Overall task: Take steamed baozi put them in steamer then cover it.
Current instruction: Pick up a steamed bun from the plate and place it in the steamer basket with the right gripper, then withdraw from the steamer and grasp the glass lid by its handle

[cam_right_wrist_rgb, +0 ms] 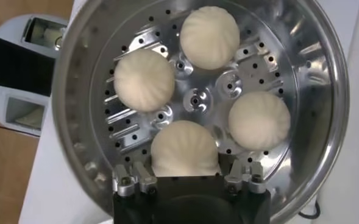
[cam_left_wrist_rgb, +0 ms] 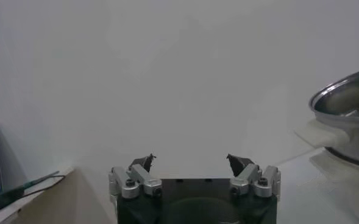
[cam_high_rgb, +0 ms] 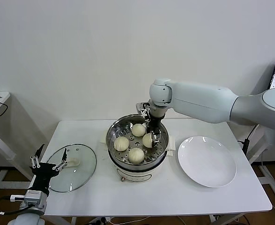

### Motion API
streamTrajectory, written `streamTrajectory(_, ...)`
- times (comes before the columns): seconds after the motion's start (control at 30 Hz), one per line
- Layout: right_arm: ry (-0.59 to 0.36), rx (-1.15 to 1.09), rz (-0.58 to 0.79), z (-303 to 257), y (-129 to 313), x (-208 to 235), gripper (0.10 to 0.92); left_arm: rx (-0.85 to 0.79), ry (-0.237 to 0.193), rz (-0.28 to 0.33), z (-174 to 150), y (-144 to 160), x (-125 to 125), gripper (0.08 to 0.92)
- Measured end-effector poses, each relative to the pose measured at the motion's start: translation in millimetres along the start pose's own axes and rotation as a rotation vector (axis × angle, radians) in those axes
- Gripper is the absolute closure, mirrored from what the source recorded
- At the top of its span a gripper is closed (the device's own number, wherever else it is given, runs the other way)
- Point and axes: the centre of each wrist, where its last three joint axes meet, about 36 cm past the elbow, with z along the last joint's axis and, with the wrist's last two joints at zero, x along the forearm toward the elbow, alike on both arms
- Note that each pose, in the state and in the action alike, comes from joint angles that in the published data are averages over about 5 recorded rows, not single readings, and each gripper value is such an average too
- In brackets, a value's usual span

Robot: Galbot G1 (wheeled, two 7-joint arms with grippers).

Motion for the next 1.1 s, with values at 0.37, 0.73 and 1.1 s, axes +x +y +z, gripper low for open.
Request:
streamTrajectory(0.37,-0.013,-0.012,0.007,4.5,-1.8,-1.9,0.21,0.003,-0.003,0.0,-1.4,-0.9,1.1,0.177)
streamTrajectory(0.73,-0.107,-0.059,0.052,39.9,5.8,51.4,0.199,0.007,0.004,0.001,-2.0,-4.4,0.7,0.177)
streamTrajectory(1.1,-0.38,-0.171,0.183,130.0,54.0,91.3,0.2,0.016,-0.003,0.009,-8.9,-4.6,1.6,0.177)
